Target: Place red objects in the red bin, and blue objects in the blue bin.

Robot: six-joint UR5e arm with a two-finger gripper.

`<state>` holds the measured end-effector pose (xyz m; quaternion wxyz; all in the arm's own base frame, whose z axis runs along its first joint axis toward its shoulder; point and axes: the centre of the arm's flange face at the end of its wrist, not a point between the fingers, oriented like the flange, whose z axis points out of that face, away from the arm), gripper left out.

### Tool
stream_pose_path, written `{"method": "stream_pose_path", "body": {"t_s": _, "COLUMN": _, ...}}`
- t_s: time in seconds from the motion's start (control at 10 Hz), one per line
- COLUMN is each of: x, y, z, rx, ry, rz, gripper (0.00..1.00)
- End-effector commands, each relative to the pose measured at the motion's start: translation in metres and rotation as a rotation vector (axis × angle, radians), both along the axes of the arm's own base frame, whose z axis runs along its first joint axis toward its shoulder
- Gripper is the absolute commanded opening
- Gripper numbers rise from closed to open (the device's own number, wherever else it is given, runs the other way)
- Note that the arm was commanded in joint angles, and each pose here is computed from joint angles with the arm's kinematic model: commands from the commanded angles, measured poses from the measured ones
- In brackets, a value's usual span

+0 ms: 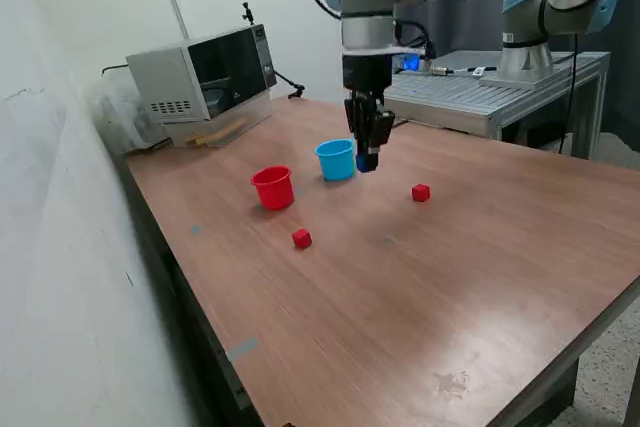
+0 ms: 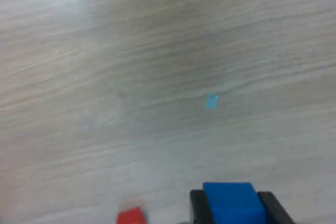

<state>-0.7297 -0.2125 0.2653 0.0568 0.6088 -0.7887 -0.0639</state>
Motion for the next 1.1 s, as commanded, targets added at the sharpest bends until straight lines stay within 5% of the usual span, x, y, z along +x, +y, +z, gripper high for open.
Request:
{"method": "stream_pose_path", "body": {"t_s": 0.0, "x": 0.029, "y": 0.039, "z": 0.053, "rx": 0.005, "ry": 0.003, "rz": -0.026, "gripper": 0.0}}
{"method": "stream_pose_path", "body": {"t_s": 0.2, "x": 0.041, "y": 0.113, "z": 0.044, "rx": 0.033, "ry": -0.039, "rz": -0.12, "gripper": 0.0}}
{"method": "stream_pose_path", "body": {"t_s": 0.5, "x": 0.055, "y": 0.231, "z": 0.008, "rx": 0.029, "ry": -0.121, "rz": -0.259, "gripper": 0.0}}
{"method": "stream_pose_path", "body": {"t_s": 1.0, "x": 0.078, "y": 0.258, "z": -0.033, "rx": 0.02, "ry": -0.174, "rz": -0.263, "gripper": 0.0}}
